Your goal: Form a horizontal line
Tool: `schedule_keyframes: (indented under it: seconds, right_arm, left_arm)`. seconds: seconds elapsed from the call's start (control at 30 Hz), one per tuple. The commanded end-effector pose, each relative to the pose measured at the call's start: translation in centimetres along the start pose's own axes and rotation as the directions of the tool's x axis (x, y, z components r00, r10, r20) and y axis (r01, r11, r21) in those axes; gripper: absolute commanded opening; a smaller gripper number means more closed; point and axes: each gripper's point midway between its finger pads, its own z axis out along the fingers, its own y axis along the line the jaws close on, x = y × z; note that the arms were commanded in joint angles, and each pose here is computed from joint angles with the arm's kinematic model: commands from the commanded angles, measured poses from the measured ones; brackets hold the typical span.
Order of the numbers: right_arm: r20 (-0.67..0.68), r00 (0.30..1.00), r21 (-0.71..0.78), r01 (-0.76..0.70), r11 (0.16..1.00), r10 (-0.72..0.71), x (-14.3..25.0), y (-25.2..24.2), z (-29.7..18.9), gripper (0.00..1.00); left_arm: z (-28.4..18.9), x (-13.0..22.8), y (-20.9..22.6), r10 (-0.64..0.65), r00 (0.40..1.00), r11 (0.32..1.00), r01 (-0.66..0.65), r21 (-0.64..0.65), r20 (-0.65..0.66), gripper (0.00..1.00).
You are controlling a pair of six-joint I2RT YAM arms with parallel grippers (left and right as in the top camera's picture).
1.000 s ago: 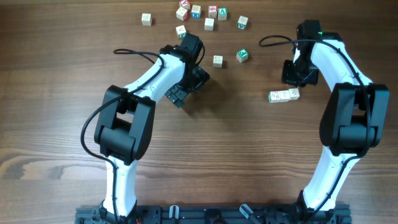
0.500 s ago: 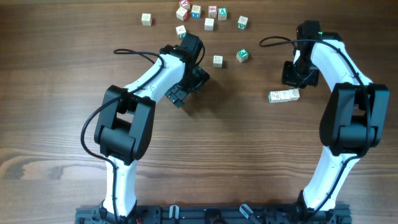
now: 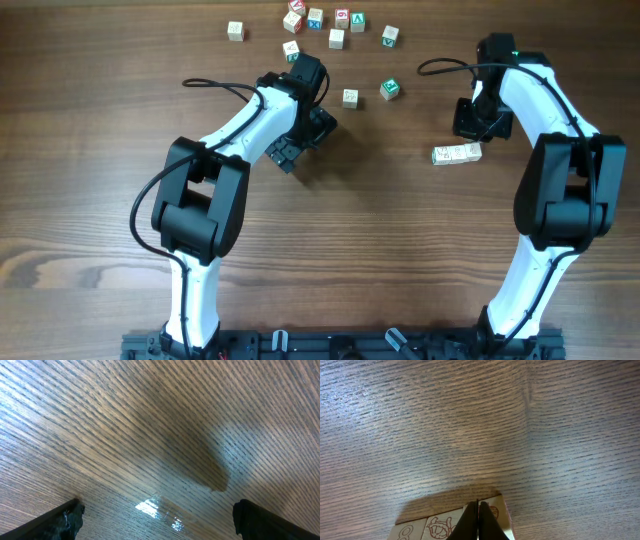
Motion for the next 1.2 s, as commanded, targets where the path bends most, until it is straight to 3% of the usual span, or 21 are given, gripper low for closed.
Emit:
schedule_keyframes:
  seconds: [0.0, 0.17, 0.43, 1.17]
  right_arm:
    - [0.011, 1.0, 0.016, -0.013, 1.0, 0.013, -0.4, -0.1, 0.7, 0.04]
    - [0.07, 0.997, 0.022, -0.03, 0.999, 0.028, -1.8, -0.5, 0.7, 0.04]
    - [-0.014, 0.999, -0.03, -0.031, 0.999, 0.031, 0.0, 0.2, 0.7, 0.05]
    - [-0.044, 0.999, -0.043, -0.031, 0.999, 0.029, 0.7, 0.4, 0.7, 0.04]
  left_arm:
    - [0.4, -0.1, 0.5, -0.001, 1.0, 1.0, 0.001, -0.014, 0.013, 1.0]
    - [0.4, -0.1, 0.5, -0.001, 1.0, 1.0, 0.001, -0.014, 0.013, 1.0]
    - [0.4, -0.1, 0.5, -0.002, 1.0, 1.0, 0.002, -0.014, 0.014, 1.0]
    - [0.4, -0.1, 0.6, -0.002, 1.0, 1.0, 0.002, -0.016, 0.016, 1.0]
